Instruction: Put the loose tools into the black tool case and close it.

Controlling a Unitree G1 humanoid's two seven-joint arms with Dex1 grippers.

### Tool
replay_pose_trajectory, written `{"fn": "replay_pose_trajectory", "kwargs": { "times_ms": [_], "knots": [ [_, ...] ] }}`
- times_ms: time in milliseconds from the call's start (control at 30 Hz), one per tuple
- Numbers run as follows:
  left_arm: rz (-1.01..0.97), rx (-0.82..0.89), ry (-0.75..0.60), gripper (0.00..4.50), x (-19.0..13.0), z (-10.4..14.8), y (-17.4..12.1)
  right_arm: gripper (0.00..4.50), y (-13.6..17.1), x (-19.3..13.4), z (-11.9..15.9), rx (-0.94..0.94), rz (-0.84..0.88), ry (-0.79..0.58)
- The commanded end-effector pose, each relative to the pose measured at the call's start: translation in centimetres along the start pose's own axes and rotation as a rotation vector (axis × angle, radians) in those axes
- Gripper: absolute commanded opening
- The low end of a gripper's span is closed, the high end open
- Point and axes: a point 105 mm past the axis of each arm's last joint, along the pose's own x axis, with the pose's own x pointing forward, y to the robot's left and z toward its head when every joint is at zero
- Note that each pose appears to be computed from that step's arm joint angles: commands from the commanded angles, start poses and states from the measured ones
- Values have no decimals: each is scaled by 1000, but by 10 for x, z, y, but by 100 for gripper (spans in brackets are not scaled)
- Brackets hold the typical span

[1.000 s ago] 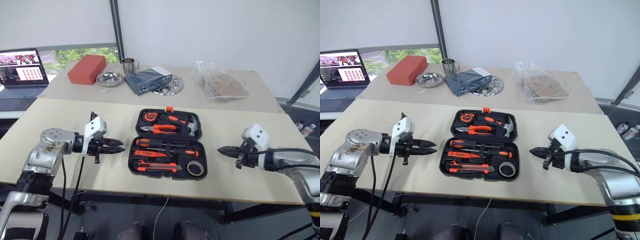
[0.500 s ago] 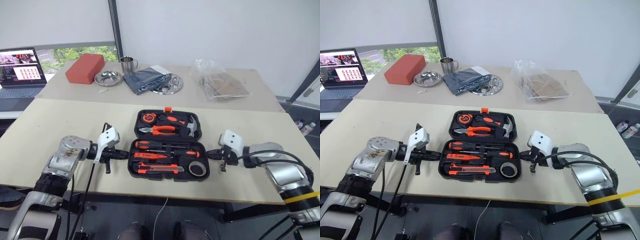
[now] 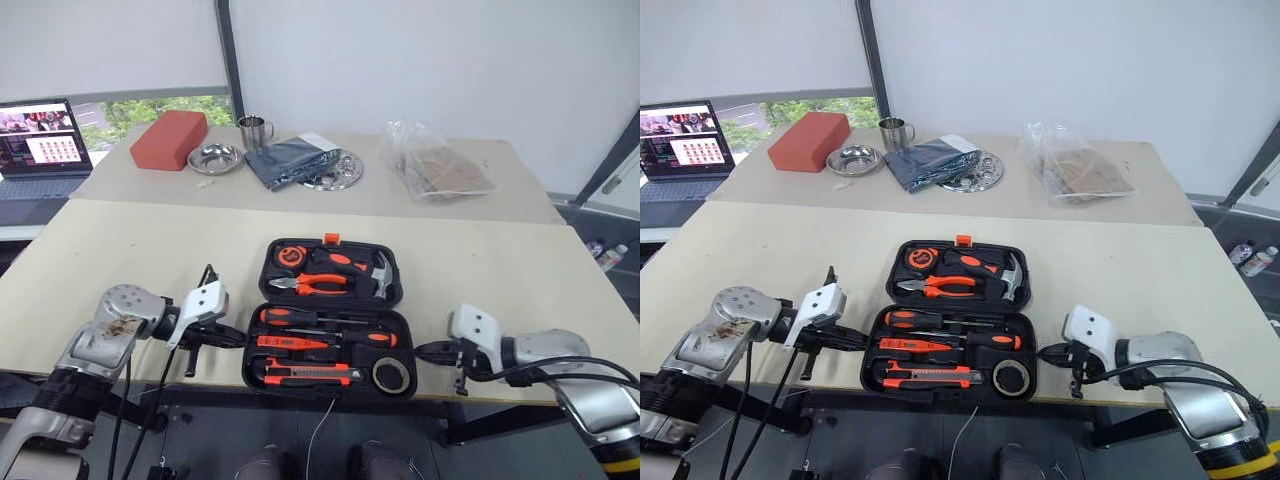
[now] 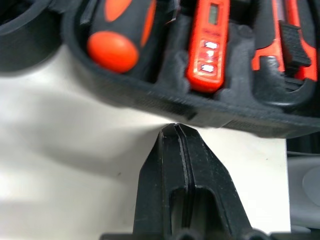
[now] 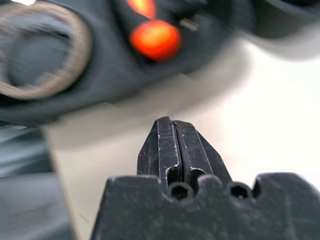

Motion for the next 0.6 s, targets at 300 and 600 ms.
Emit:
{"fn": "replay_pose_trajectory", "kwargs": {
  "times_ms": [300, 600],
  "knots": [
    [321, -682, -253, 381, -28, 36, 89, 383, -68, -9, 67, 400, -171, -209],
    [325, -763, -295, 357, 14, 70, 108, 359, -101, 36, 71, 546, -277, -133]
  ]
}}
